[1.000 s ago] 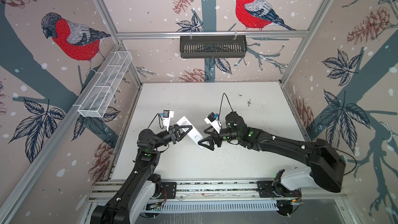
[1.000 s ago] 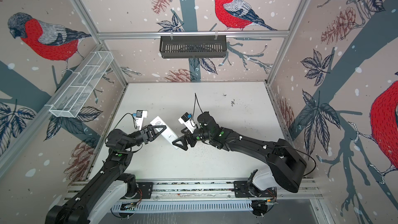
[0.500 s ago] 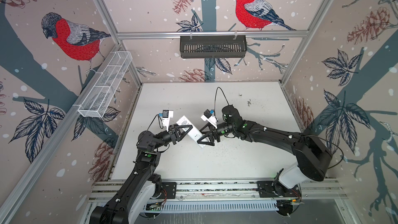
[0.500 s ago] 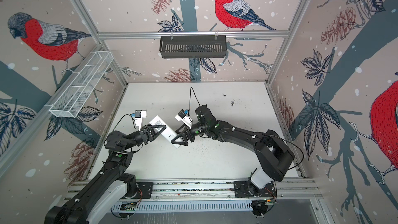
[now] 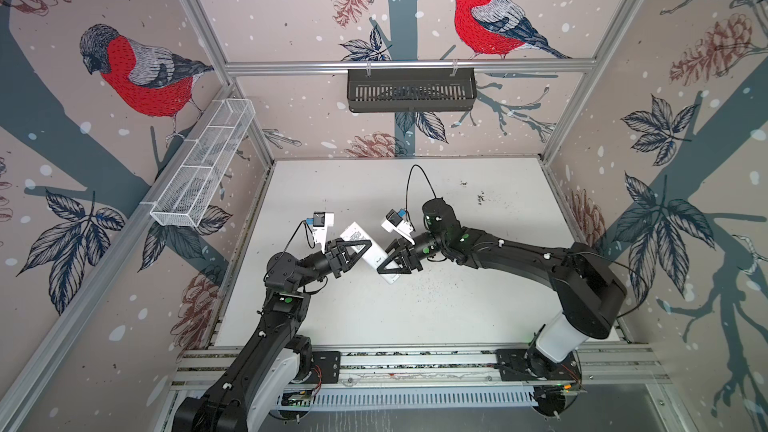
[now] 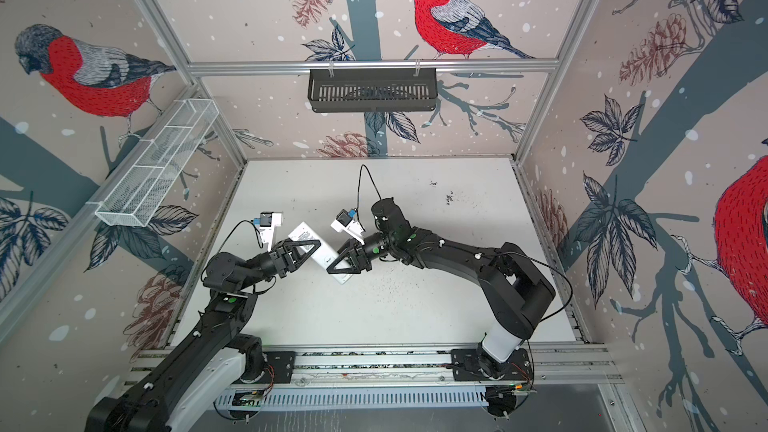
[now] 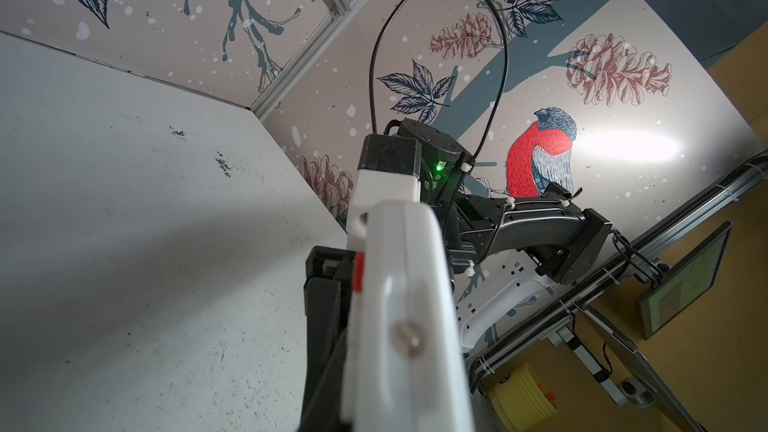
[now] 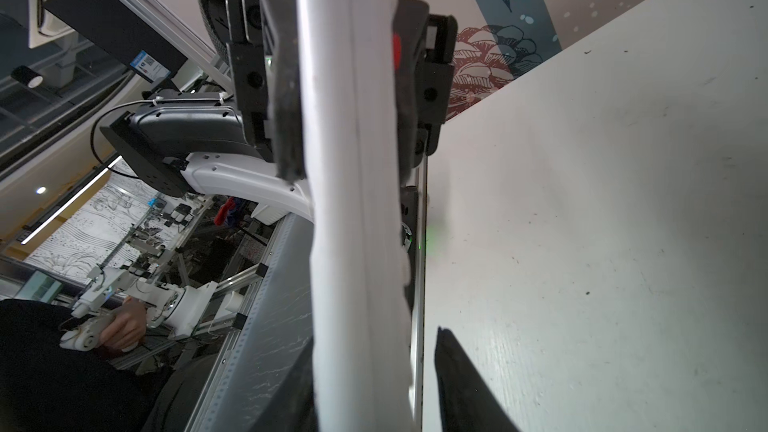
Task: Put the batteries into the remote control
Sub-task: 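Grasp the remote with the right gripper while the left gripper holds it, then open the left gripper and withdraw it while the right gripper holds the remote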
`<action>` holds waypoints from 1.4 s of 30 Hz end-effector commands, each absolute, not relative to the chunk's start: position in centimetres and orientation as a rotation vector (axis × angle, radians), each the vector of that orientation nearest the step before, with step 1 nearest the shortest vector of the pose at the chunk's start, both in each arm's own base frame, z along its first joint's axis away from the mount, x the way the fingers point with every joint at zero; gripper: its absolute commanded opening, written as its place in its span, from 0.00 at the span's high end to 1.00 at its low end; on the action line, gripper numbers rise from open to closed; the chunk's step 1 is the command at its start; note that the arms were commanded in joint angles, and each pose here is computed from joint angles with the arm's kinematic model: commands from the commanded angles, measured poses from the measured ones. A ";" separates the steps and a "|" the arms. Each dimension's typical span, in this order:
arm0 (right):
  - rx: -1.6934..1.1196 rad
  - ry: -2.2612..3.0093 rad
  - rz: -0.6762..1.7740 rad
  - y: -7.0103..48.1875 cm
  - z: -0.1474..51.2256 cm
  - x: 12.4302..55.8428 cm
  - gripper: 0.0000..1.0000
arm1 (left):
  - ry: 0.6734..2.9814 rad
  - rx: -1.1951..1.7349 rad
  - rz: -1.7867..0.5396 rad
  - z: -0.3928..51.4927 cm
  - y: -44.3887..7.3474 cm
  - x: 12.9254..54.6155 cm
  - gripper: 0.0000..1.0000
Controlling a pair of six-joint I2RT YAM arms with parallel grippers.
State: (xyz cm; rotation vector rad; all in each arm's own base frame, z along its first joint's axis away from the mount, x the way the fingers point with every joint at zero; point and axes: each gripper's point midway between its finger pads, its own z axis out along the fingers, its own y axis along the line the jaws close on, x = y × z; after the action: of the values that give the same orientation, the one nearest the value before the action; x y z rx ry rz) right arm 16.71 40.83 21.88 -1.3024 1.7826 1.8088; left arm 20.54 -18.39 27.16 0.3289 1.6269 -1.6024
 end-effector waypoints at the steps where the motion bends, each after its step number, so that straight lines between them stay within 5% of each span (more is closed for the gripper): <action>1: -1.135 1.836 1.719 41.9 22.3 19.9 0.63 | 1.597 0.521 -1.696 28.3 -19.3 17.3 1.00; 16: -1.064 1.905 1.743 42.0 22.4 20.2 0.78 | 1.614 0.504 -1.676 28.0 -19.3 17.6 1.00; 20: -1.066 1.895 1.736 41.9 22.8 20.2 0.78 | 1.630 0.490 -1.665 27.8 -19.3 17.9 0.86; 27: -1.072 1.889 1.726 41.7 22.9 20.1 0.79 | 1.655 0.470 -1.644 27.4 -19.3 18.3 0.27; 30: -1.067 1.891 1.719 41.6 22.8 20.1 0.79 | 1.670 0.457 -1.623 27.3 -19.2 18.7 0.14; 33: -1.056 1.898 1.699 41.3 22.7 20.2 0.79 | 1.686 0.444 -1.604 27.1 -19.2 19.0 0.03; 42: -0.965 2.010 1.499 37.6 20.9 22.4 0.80 | 1.822 0.338 -1.511 24.5 -18.9 21.4 0.03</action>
State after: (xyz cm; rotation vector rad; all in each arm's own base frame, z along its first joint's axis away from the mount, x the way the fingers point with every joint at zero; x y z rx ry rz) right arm 21.24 38.73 21.90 -0.9975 1.9713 1.6177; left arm 20.74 -18.98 25.65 0.3533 1.7782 -1.5603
